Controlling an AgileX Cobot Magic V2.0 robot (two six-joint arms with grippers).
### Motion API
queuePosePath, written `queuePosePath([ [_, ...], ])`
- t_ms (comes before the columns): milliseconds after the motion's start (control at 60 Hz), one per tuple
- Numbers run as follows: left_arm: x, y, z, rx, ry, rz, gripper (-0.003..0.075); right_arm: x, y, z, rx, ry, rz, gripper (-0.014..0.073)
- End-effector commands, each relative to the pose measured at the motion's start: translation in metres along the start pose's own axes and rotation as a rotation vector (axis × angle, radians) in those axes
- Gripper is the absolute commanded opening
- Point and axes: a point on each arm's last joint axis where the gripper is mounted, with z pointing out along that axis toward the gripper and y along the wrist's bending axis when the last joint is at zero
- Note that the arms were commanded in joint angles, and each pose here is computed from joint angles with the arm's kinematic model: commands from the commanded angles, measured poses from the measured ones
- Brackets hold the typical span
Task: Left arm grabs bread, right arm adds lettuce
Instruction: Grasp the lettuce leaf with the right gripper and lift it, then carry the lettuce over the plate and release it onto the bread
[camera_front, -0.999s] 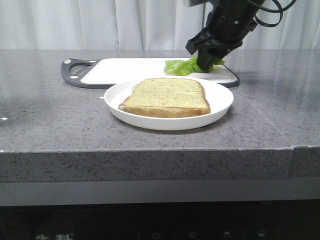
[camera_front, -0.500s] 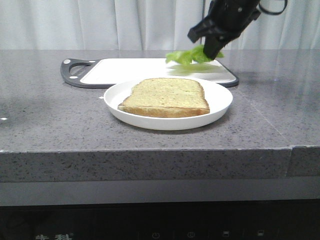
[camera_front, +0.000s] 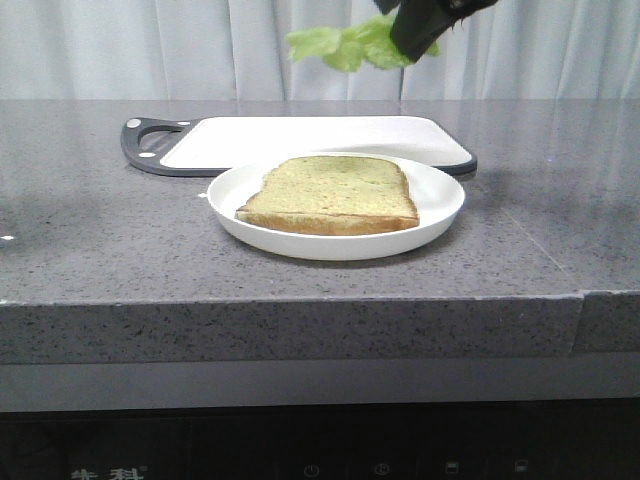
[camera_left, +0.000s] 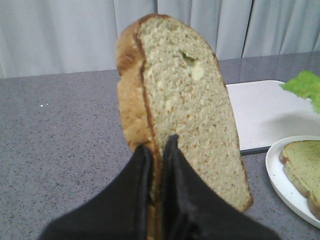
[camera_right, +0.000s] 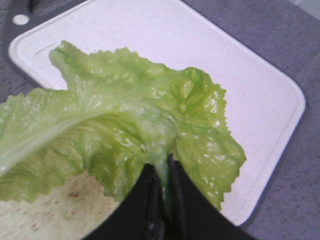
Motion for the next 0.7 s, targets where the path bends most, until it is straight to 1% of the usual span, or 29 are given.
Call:
queuePosePath([
  [0, -0.018, 0.001, -0.002, -0.011, -0.121, -0.008, -0.0021, -0.010, 0.007, -0.023, 0.013, -0.116, -0.013, -0.0061],
  [117, -0.018, 0.001, -0.002, -0.011, -0.121, -0.008, -0.0020, 0.004, 0.022, -0.016, -0.027, -0.079, -0.024, -0.0061],
  [250, -0.018, 0.001, -0.002, -0.011, -0.121, -0.008, -0.0020, 0.011, 0.029, -0.013, -0.046, -0.073, -0.012, -0.0061],
  [450, -0.018, 0.001, -0.002, -0.011, -0.124, -0.008, -0.0021, 0.012, 0.032, -0.012, -0.057, -0.060, -0.008, -0.0061],
  [583, -0.018, 0.001, -0.002, -0.011, -0.124, -0.008, -0.0020, 0.014, 0.034, -0.005, -0.071, -0.052, 0.039, -0.0061],
  [683, -0.018, 0.001, -0.002, -0.011, -0.124, -0.008, -0.0020, 0.018, 0.035, 0.001, -0.079, -0.026, 0.043, -0.0059],
])
